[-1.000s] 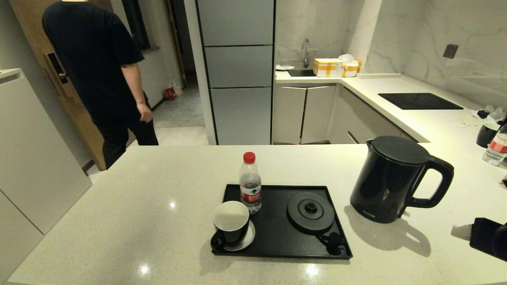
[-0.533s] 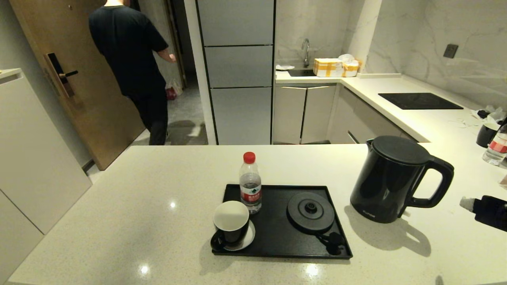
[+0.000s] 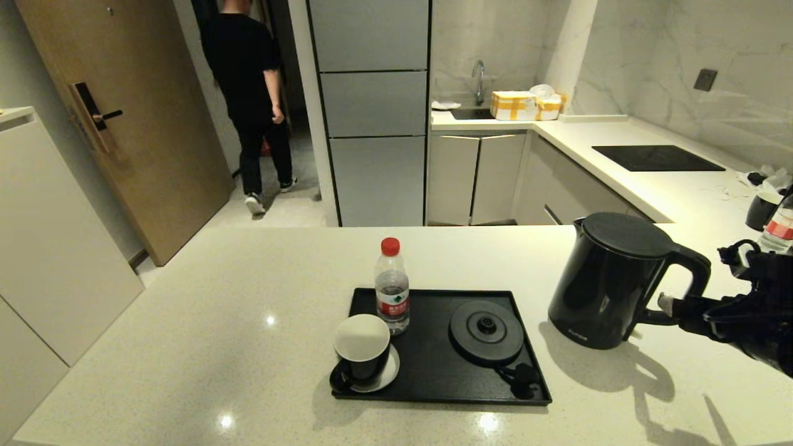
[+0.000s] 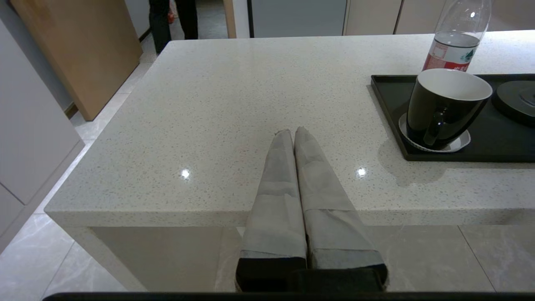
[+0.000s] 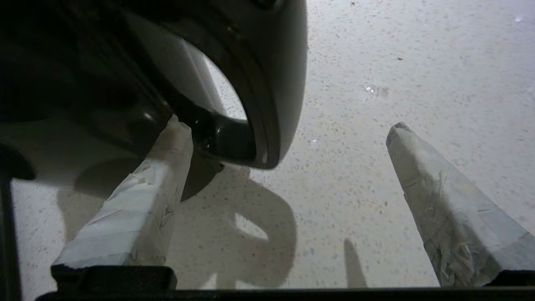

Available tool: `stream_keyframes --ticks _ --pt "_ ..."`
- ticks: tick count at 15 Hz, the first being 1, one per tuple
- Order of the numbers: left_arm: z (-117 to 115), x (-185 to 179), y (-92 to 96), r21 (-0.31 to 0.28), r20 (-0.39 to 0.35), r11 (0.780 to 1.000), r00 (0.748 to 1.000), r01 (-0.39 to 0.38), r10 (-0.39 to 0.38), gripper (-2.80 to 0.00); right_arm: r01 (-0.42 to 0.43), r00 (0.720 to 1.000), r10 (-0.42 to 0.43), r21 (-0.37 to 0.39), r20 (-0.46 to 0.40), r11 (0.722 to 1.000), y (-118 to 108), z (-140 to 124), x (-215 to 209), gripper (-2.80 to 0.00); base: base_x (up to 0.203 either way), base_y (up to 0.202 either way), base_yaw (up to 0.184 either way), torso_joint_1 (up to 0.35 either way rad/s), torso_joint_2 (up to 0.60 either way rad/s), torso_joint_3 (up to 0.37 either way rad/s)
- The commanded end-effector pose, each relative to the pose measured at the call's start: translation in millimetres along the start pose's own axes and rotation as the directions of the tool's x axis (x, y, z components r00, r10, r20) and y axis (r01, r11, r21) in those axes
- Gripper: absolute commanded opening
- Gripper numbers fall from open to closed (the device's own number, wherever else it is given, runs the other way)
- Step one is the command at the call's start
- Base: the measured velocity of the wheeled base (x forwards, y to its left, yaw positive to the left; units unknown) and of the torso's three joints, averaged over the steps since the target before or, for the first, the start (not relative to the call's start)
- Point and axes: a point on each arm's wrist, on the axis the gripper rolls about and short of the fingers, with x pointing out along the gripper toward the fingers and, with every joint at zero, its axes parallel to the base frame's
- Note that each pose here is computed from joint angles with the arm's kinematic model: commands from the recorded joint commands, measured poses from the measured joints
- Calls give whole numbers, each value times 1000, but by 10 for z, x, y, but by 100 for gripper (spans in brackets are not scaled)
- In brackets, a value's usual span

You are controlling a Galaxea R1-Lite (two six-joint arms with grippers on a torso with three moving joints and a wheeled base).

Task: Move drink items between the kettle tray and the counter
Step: Return the kettle to its original position

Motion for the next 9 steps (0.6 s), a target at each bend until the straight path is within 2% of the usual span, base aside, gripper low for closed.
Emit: stream_keyframes --ticks 1,2,4,7,9 --pt "0 -1 0 0 3 1000 1000 0 0 -280 2 1000 -2 -7 -27 1000 59 -28 218 0 0 0 0 0 0 0" --pt "0 -1 0 0 3 1000 1000 0 0 -280 10 1000 -10 -2 -16 1000 79 12 305 0 0 0 0 0 0 0" --pt "0 -1 0 0 3 1000 1000 0 0 -280 75 997 -75 9 21 997 92 110 417 0 0 0 0 0 0 0" --pt "-4 1 0 2 0 1000 1000 0 0 -280 81 996 -81 15 45 997 90 183 467 0 0 0 0 0 0 0" --pt "0 -1 0 0 2 1000 1000 0 0 -280 82 996 -81 -13 48 997 62 192 448 0 0 0 0 0 0 0"
